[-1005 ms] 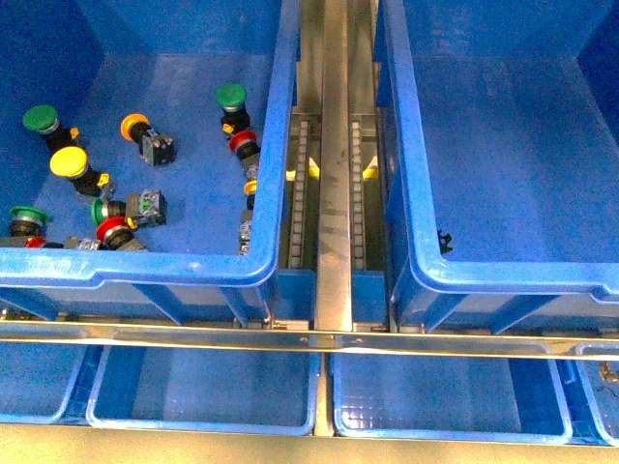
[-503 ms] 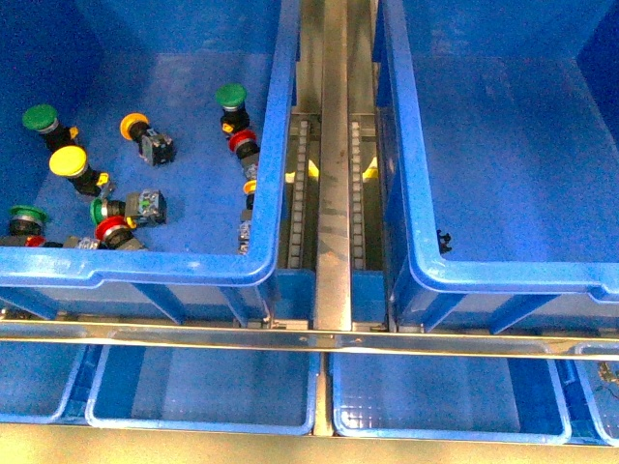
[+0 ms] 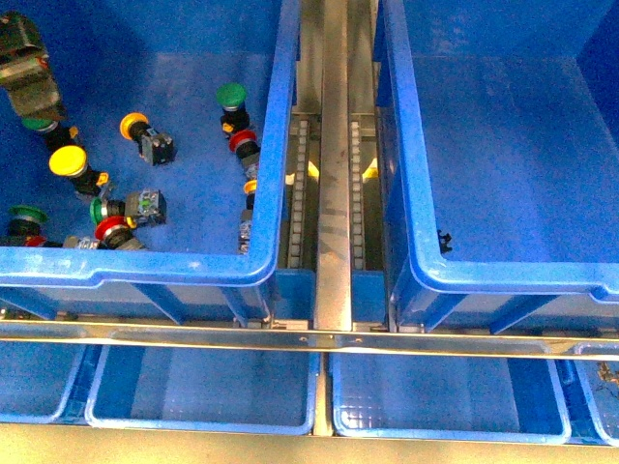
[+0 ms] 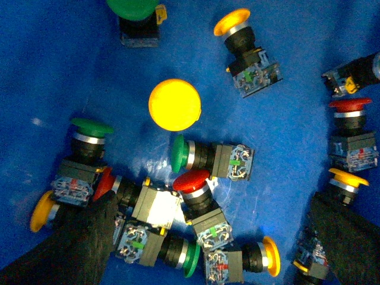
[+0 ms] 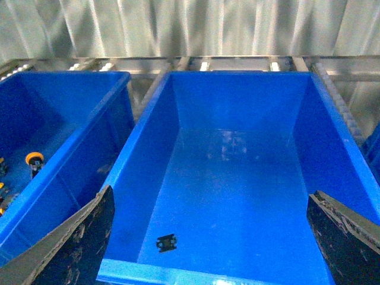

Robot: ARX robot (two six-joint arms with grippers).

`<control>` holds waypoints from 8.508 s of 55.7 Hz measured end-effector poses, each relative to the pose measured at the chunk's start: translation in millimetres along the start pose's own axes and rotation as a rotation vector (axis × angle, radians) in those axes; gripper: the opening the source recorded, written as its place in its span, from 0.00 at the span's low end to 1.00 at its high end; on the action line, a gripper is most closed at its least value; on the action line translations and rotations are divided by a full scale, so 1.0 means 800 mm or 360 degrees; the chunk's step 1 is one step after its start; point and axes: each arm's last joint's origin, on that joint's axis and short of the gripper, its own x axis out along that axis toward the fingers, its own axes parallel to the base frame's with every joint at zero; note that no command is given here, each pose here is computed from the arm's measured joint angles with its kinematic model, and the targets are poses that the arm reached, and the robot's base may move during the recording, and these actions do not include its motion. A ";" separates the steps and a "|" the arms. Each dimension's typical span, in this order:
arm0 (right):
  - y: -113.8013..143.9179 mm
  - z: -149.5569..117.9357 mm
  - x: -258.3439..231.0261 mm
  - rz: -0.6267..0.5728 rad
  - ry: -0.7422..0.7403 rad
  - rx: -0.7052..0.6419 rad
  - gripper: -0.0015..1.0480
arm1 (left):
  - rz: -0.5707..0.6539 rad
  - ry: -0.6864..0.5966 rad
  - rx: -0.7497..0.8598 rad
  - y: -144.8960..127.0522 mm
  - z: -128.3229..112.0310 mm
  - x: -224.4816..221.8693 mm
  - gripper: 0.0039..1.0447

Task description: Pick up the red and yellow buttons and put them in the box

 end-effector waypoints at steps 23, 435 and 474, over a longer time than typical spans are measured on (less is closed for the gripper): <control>0.000 0.000 0.000 0.0000 0.0000 0.0000 0.94 | 0.0070 0.0112 0.0011 0.018 -0.004 0.087 0.93; 0.079 -0.044 0.230 0.0458 0.0420 -0.1044 0.31 | -0.1061 0.0561 -0.0672 -0.272 -0.076 -0.073 0.83; 0.046 -0.064 0.217 0.0350 0.0629 -0.1084 0.31 | -0.0803 0.0188 -0.0497 -0.158 -0.043 -0.088 0.93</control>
